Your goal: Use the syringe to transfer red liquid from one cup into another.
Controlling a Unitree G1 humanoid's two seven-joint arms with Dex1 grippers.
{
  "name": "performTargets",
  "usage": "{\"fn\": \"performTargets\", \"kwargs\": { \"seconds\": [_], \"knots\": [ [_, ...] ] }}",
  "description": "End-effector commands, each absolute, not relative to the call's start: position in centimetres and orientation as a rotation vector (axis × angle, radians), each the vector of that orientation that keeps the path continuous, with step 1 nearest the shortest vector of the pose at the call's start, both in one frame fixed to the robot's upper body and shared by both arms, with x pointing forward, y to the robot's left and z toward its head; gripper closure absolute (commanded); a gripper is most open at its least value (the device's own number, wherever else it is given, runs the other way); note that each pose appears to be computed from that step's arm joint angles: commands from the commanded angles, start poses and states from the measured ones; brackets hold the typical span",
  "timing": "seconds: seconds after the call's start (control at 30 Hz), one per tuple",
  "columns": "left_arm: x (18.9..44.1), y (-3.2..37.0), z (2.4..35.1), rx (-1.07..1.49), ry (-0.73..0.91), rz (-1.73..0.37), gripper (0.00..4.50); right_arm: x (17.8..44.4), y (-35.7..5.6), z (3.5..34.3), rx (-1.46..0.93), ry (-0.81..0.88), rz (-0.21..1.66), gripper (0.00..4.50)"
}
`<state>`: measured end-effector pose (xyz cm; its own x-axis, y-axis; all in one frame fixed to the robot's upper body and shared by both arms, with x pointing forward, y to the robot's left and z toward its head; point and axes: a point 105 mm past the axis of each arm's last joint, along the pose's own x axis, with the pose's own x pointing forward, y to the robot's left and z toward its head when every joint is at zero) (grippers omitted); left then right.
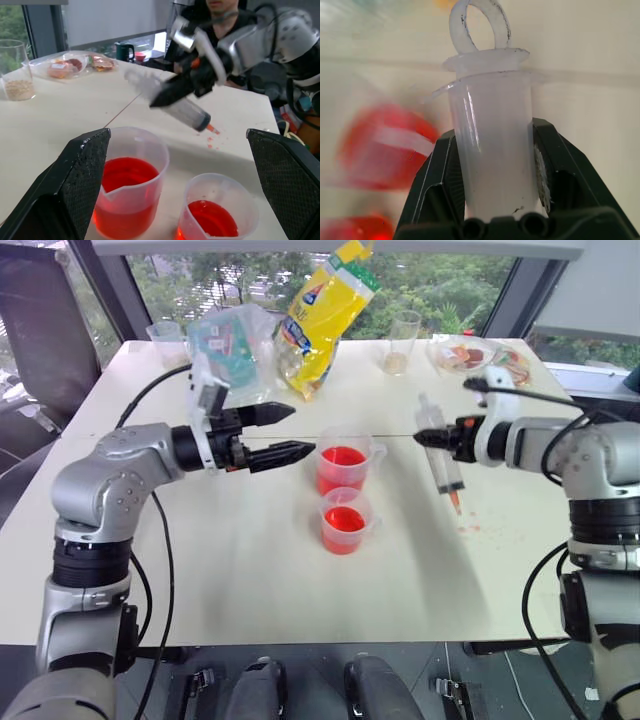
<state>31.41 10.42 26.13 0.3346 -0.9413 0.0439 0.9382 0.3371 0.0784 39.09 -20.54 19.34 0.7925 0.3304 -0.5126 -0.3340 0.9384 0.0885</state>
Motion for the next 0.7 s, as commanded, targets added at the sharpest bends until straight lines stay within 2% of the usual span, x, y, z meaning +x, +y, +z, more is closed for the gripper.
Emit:
{"fn": "performTargets", "kwargs": {
  "seconds": [0.03, 0.23, 0.3, 0.33, 0.37, 0.43, 0.47, 0.6, 0.7],
  "knots": [
    [30.8, 10.5, 26.8, 0.057, -0.129, -1.222, 0.02, 39.8, -22.0, 18.7, -0.028, 0.580, 0.274, 3.09],
    [30.5, 10.6, 25.9, 0.078, -0.104, -1.206, 0.02, 40.1, -23.1, 15.6, -0.041, 0.669, 0.240, 3.09],
    [30.4, 10.6, 25.6, 0.086, -0.093, -1.202, 0.00, 40.1, -23.3, 15.2, -0.050, 0.677, 0.239, 2.08],
    [30.4, 10.6, 25.5, 0.088, -0.091, -1.201, 0.00, 40.1, -23.4, 15.1, -0.051, 0.678, 0.240, 1.76],
    [30.4, 10.7, 25.5, 0.088, -0.090, -1.200, 0.00, 40.1, -23.4, 15.2, -0.049, 0.678, 0.243, 1.14],
    [30.3, 10.7, 25.4, 0.086, -0.087, -1.201, 0.00, 40.0, -23.2, 15.6, -0.044, 0.668, 0.259, 0.23],
    [30.3, 10.8, 25.4, 0.086, -0.084, -1.201, 0.00, 40.0, -23.1, 16.0, -0.045, 0.657, 0.270, 0.06],
    [30.3, 10.8, 25.3, 0.092, -0.078, -1.203, 0.00, 39.6, -23.1, 18.5, -0.082, 0.587, 0.313, 0.06],
    [30.1, 11.1, 25.3, 0.104, -0.065, -1.205, 0.00, 37.6, -21.3, 23.2, -0.160, 0.419, 0.521, 0.06]
  ]
}}
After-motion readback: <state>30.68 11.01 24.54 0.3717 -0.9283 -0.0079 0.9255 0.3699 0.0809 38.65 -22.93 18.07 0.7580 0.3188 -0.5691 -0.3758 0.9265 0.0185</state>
